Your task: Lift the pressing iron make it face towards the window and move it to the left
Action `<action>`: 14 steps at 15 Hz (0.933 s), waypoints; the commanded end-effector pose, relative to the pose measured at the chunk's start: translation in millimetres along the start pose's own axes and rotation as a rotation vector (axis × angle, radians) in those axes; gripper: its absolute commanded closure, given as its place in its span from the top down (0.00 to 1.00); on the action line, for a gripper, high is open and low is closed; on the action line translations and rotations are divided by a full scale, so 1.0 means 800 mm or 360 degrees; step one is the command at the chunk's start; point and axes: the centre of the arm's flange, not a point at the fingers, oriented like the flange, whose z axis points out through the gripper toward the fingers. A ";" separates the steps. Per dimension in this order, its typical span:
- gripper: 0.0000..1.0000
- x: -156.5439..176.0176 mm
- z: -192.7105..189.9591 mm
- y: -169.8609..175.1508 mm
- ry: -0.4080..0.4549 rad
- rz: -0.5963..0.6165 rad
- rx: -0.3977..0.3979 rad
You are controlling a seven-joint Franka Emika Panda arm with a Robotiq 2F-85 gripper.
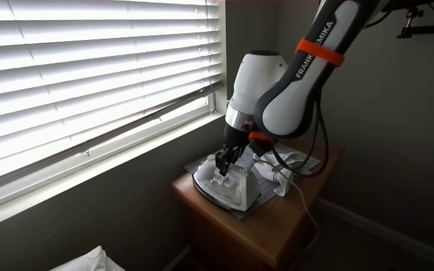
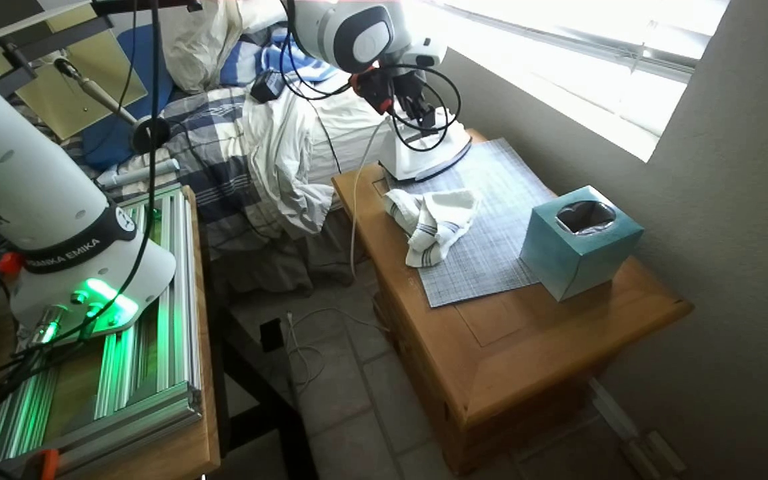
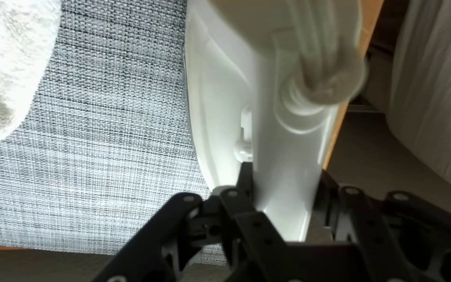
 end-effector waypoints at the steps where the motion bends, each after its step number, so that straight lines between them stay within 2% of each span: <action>1: 0.12 0.016 -0.006 -0.014 0.0046 -0.0004 -0.0010; 14: 0.12 -0.012 0.016 0.004 -0.0121 0.0012 0.0036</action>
